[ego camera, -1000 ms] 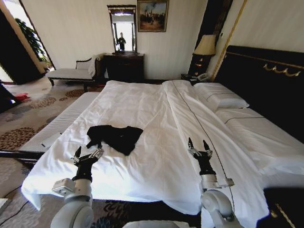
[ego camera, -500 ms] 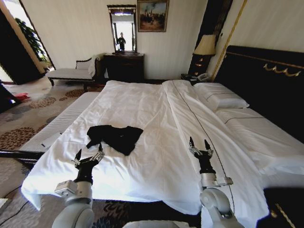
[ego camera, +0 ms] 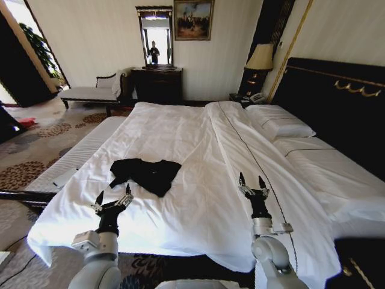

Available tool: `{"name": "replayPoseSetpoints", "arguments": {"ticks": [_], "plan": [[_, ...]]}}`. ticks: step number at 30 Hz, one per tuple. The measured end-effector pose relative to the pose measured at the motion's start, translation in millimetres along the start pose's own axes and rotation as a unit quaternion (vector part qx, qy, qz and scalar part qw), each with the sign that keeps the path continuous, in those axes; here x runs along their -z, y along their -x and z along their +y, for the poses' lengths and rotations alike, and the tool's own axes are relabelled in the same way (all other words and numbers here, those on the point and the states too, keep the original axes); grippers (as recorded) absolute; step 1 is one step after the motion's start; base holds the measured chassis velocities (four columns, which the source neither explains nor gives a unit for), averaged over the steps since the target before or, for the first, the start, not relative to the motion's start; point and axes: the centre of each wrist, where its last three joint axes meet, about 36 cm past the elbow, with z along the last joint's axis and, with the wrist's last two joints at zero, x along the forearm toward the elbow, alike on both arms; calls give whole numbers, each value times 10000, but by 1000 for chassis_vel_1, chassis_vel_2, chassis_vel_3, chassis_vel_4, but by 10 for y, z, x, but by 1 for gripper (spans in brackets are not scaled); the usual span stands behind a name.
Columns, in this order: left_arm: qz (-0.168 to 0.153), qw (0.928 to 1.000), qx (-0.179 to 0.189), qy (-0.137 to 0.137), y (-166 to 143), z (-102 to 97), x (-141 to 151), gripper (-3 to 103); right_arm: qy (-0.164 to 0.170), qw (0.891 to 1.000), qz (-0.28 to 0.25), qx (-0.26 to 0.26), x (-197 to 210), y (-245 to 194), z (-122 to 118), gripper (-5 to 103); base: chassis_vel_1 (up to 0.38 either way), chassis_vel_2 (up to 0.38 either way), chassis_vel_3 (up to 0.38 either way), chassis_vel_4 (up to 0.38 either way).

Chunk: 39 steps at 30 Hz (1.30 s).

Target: Fold the clothes on the bed.

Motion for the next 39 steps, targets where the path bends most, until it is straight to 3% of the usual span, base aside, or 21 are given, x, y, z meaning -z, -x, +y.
{"name": "replayPoseSetpoints", "arguments": {"ticks": [13,33,37,39], "plan": [[-153,9999,-3,-68,37,22,59,100,-52,9999,47,-119,-38,-22,-7,100,0,0,0,0],[-82,9998,-173,-33,95,46,5,100,-189,9995,-25,-247,16,-118,4,100,4,8,-3,-5],[-197,9986,-482,-72,93,80,34,100,-197,9995,-31,-232,34,-132,14,100,34,63,-26,-66],[-344,9949,-924,-211,134,105,42,100,-205,9995,-21,-221,30,-143,16,100,38,91,-37,-96]]}}
